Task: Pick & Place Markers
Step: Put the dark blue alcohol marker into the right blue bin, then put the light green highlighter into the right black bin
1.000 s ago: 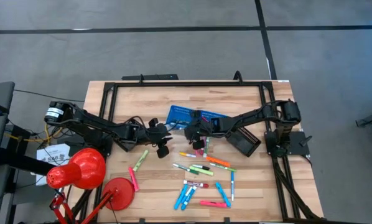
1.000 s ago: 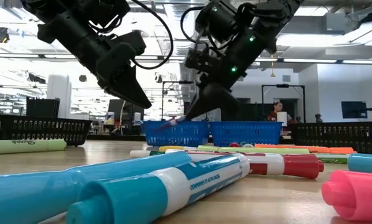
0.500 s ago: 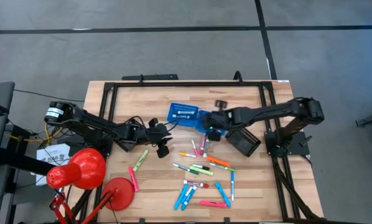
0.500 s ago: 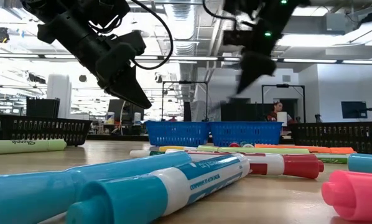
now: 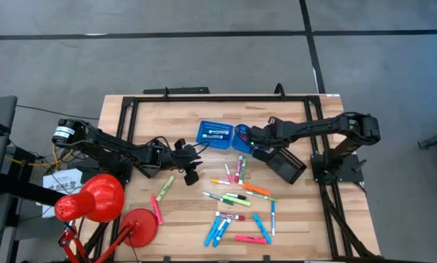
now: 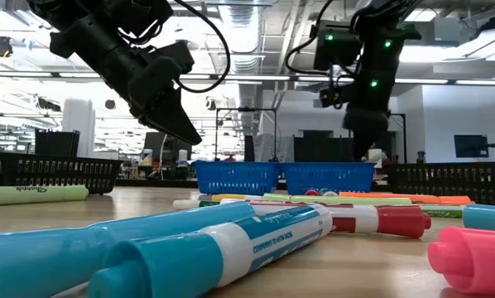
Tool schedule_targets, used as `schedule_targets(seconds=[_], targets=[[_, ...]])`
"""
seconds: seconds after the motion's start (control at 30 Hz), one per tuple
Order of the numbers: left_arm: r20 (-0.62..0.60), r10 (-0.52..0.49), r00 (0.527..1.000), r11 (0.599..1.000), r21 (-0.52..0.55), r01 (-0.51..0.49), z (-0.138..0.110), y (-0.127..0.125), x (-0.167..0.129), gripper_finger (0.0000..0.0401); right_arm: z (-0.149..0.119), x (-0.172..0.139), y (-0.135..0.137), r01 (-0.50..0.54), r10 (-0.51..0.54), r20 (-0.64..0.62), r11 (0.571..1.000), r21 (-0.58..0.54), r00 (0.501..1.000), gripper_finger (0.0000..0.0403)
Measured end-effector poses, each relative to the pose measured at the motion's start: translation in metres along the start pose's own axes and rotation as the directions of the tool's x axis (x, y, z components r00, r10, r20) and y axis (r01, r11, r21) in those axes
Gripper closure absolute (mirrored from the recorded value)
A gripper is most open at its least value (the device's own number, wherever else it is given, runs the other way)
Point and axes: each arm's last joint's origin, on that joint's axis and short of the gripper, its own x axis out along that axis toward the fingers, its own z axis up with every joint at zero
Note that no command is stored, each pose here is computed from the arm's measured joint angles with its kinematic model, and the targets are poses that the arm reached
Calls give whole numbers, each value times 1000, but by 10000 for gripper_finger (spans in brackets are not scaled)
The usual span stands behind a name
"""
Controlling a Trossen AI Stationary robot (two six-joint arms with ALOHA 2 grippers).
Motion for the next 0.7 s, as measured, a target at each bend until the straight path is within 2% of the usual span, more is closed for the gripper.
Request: schedule_targets(seconds=[0.13, 0.23, 0.3, 0.37, 0.5, 0.63, 0.7], targets=[[-8, -2, 1000, 999, -34, 1, -1, 0, 0, 313, 3, 0, 0, -4, 4, 30, 1000, 17, 1000, 309], [-31, -70, 997, 997, -47, 68, -2, -2, 0, 313, 4, -1, 1, -7, 7, 42, 1000, 1, 999, 302], [-54, -134, 990, 987, -98, 128, -3, -5, -1, 313, 4, -2, 2, -9, 9, 49, 1000, -17, 999, 299], [-89, -181, 979, 976, -140, 168, -6, -7, -2, 313, 5, -2, 4, -12, 13, 64, 1000, -19, 998, 296], [-197, -193, 961, 972, -170, 160, -18, -11, -5, 313, 6, -2, 4, -16, 17, 71, 1000, -16, 997, 295], [-415, -199, 888, 959, -270, 89, -31, -8, -12, 313, 6, -2, 4, -15, 16, 69, 1000, -17, 998, 295], [-506, -188, 842, 958, -283, 45, -36, -6, -17, 313, 6, -2, 4, -15, 16, 68, 1000, -18, 998, 295]])
